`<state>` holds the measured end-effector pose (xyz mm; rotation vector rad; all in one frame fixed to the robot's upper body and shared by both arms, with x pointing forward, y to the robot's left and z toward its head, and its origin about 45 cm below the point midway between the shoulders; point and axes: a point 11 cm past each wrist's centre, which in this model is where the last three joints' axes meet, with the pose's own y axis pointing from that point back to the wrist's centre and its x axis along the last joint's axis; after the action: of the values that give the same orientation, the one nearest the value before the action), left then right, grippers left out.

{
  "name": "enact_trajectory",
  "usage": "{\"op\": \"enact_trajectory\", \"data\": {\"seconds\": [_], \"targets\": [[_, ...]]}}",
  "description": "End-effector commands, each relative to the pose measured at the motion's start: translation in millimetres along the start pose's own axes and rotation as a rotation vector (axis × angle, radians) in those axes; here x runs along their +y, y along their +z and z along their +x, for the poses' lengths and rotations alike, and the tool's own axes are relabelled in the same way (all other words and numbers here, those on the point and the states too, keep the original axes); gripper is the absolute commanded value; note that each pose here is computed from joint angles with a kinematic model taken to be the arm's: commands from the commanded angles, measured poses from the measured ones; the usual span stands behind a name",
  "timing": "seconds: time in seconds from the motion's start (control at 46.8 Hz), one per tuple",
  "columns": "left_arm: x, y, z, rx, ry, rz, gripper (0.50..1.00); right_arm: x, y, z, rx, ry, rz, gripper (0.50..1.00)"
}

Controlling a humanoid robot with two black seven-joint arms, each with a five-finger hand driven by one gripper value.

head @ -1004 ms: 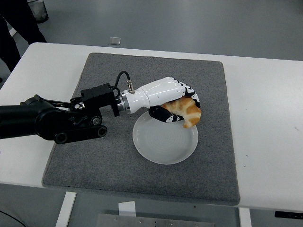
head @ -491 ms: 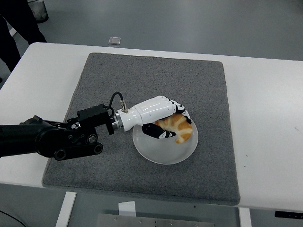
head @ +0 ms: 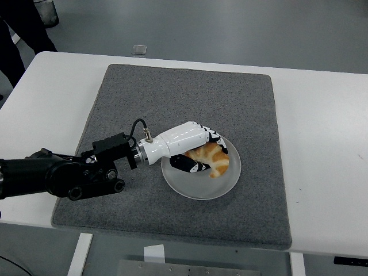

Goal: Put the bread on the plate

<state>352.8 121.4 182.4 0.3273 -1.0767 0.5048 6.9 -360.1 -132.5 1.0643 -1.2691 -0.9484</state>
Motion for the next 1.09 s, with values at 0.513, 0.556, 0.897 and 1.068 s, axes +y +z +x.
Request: {"op": "enact_trajectory", "data": {"seconds": [0.513,0.556,0.897,1.068], "targets": [[12,-5,-8,0.003,0.043,0.032,0.500,0.0,0.0,0.0,0.001,0.000,0.000,0.952],[12,-5,-8,0.002,0.044,0.032,0.529,0.0,0.1,0.0,-0.001,0.000,-0.001,0.952],[16,-5,-14,0.016,0.042,0.041,0.606,0.0,0.0,0.0,-0.001,0.000,0.000,0.952],[17,-6,-14,0.024,0.046,0.049,0.696,0.0,0.0,0.0,0.001,0.000,0.000,0.952]]}}
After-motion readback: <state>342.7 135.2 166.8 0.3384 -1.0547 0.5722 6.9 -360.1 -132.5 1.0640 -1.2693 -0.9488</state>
